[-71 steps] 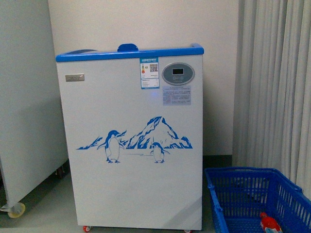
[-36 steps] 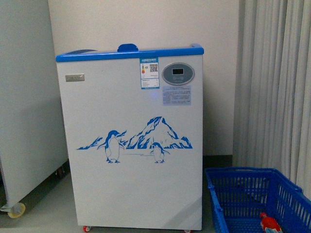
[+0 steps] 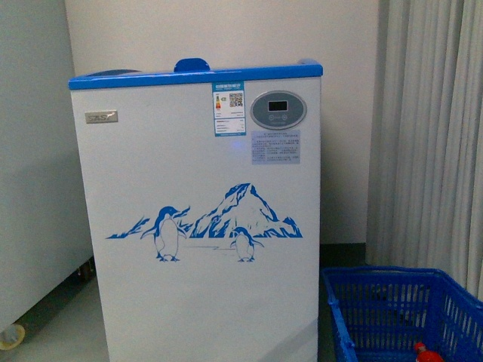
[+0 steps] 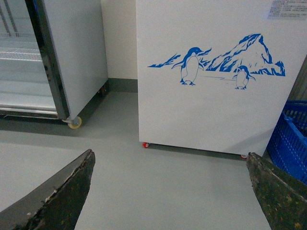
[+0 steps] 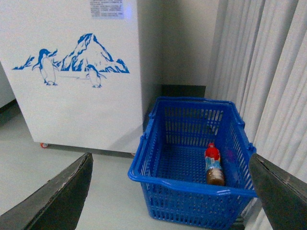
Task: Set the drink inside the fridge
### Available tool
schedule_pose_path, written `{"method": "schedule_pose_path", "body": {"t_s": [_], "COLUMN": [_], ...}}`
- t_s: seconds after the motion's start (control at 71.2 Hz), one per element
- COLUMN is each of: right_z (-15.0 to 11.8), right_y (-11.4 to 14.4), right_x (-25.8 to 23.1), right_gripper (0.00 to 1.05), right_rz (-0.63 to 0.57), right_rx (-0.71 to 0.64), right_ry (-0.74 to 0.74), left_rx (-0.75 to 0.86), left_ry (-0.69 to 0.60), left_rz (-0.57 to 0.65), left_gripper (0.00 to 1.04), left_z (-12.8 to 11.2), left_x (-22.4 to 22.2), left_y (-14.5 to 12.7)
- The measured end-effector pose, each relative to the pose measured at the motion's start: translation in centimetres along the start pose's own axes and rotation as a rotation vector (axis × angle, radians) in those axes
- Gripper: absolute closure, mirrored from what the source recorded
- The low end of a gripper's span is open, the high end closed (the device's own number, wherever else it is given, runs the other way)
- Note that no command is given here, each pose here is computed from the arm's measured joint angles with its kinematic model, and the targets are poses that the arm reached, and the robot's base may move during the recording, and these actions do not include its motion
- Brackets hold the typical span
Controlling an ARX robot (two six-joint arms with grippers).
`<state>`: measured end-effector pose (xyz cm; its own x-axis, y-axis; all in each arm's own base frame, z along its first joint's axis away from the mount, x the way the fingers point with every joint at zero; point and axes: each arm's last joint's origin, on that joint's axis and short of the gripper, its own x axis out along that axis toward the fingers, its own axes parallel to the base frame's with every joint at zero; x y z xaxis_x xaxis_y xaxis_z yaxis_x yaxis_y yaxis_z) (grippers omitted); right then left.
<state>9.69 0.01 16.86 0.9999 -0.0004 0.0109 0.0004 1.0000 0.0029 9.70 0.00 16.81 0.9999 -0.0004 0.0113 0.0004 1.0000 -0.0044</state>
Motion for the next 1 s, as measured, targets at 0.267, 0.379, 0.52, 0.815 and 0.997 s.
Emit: {"method": "schedule_pose_path", "body": {"t_s": [0.267, 0.379, 0.52, 0.815, 0.997], "right_z": [0.0, 0.0, 0.0, 0.0, 0.0], "right_y": [0.0, 0.0, 0.0, 0.01, 0.01], "right_x": [0.0, 0.0, 0.0, 0.0, 0.0], "right_gripper": [0.08, 0.08, 0.08, 0.08, 0.08], "right_rz": [0.0, 0.0, 0.001, 0.002, 0.003], "right_rx": [0.0, 0.0, 0.0, 0.0, 0.0], "right_ry": [0.0, 0.0, 0.0, 0.0, 0.0], "left_rx": [0.0, 0.0, 0.0, 0.0, 0.0], "left_ry": [0.0, 0.0, 0.0, 0.0, 0.002], "left_rz": [0.0, 0.0, 0.0, 0.0, 0.0], "left_gripper": [0.08, 0.08, 0.08, 0.08, 0.08], "left_z": [0.0, 0.0, 0.0, 0.0, -0.01], "left_x": [0.0, 0.0, 0.0, 0.0, 0.01], "left_y": [0.0, 0.0, 0.0, 0.0, 0.0]}}
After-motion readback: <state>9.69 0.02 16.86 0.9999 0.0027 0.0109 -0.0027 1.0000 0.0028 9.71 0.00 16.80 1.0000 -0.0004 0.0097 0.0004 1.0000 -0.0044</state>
